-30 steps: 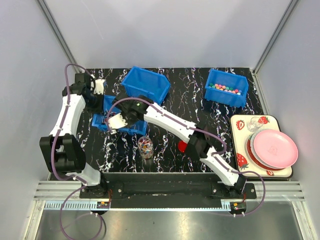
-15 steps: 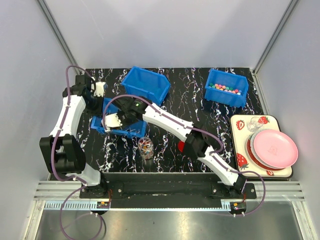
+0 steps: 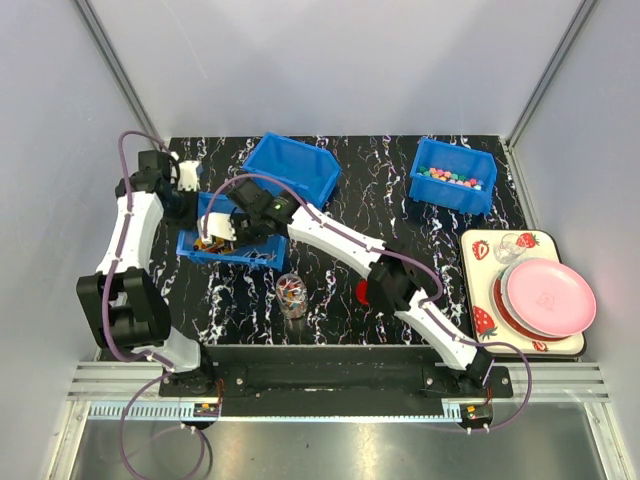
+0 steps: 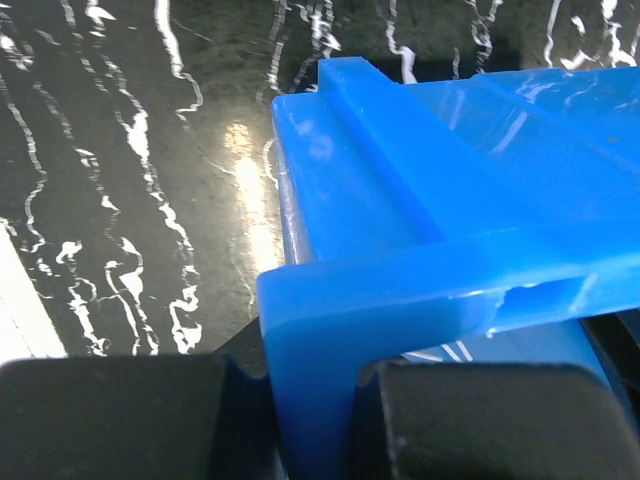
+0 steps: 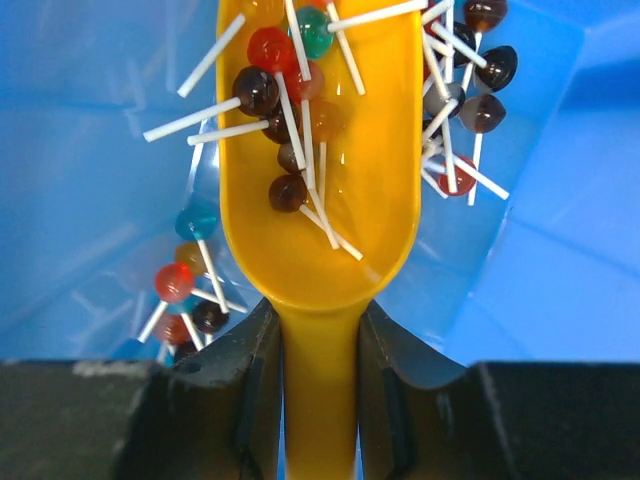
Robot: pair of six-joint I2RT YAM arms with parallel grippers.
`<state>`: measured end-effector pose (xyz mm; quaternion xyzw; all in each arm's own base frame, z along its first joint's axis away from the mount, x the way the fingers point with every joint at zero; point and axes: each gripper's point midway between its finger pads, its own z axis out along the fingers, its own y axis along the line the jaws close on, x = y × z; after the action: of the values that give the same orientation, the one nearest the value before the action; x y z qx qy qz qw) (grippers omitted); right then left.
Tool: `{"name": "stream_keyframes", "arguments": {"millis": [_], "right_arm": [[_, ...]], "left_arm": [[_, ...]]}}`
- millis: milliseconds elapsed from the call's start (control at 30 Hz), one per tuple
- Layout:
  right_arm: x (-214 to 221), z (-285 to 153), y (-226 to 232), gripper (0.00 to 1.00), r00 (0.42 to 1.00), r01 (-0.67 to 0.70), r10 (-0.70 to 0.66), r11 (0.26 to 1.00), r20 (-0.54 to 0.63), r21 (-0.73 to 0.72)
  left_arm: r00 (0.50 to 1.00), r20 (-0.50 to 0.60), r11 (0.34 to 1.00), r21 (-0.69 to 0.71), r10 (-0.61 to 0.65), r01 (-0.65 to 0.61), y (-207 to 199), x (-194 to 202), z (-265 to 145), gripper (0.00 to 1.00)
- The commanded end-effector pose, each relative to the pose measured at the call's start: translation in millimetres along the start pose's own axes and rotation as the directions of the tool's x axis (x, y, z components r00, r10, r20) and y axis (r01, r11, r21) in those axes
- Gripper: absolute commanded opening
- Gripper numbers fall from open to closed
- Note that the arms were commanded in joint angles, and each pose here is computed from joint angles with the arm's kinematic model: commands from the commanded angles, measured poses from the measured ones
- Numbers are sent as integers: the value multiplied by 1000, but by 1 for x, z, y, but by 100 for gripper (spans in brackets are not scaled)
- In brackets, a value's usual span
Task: Pack the candies
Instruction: Scoop the fake candies from the storage box.
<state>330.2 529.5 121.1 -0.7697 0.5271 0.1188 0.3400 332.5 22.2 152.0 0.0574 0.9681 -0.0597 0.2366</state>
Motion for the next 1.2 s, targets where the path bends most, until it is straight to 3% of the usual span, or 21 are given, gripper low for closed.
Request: {"name": "stream_keyframes", "arguments": {"millis": [0,200,400,967,1167], "right_arm": [[-26,-4,-29,0,980,-119,107,991,169,67],[-34,-24,-40,0,934,-245,232,970,272,12],[-33,-40,-47,0,909,-299,289,954,301,-13],[-42,-113,-63,0,862,-336,336,939,380,-70],[-47,-139,-74,0,857,-341,324,940,400,-30]], "left_arm": [[991,126,976,218,-36,7,-41,-21,-29,0],[993,99,966,255,-70,42,-37,-14,-26,0],[991,93,965,254,-94,67,-29,-11,-27,0],[988,70,974,191,-136,120,-5,-6,-23,0],[988,63,979,155,-143,132,2,-4,-20,0]]}}
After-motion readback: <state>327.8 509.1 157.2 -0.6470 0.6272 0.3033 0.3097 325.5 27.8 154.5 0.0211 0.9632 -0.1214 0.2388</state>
